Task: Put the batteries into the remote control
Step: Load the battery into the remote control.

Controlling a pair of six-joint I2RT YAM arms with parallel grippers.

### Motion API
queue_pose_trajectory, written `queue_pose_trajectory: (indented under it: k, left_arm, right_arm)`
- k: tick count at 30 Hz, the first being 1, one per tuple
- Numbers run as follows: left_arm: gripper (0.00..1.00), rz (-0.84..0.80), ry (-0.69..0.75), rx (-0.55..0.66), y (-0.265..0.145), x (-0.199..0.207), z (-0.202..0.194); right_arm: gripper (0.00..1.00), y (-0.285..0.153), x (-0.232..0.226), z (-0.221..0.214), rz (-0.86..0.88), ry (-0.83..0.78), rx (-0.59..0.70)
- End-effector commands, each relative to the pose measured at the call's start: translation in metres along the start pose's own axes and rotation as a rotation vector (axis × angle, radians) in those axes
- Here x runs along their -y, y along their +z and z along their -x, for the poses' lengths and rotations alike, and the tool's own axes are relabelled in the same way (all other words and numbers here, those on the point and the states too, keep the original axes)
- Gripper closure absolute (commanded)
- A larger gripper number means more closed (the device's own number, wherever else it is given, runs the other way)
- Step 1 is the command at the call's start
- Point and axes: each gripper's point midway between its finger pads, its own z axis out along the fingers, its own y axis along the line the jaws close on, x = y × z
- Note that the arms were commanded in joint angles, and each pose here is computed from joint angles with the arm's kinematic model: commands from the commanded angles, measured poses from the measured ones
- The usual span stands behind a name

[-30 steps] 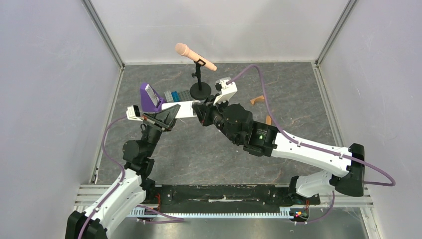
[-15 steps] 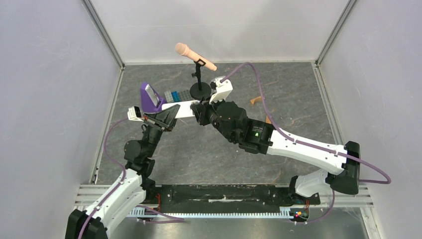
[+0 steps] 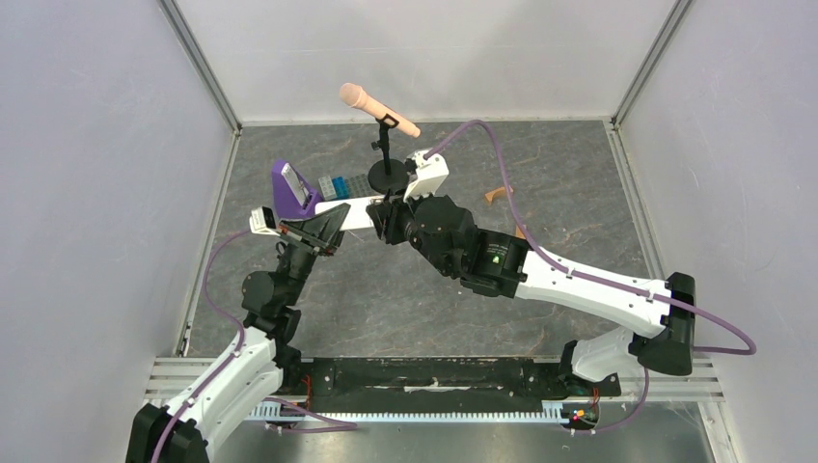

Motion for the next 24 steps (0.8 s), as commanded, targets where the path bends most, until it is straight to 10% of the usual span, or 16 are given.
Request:
queue_pose_trajectory:
  k: [1, 24]
  left_arm:
    - [0.98, -0.11, -0.042, 0.037, -0.001, 0.03, 0.008]
    - [0.98, -0.095, -0.045, 0.047, -0.004, 0.025, 0.009]
  right_arm:
    - [0.73, -0.003, -0.001, 0.012, -0.025, 0.009, 0.019]
    - [0.79, -0.003, 0.009, 0.018, -0.089, 0.063, 0.053]
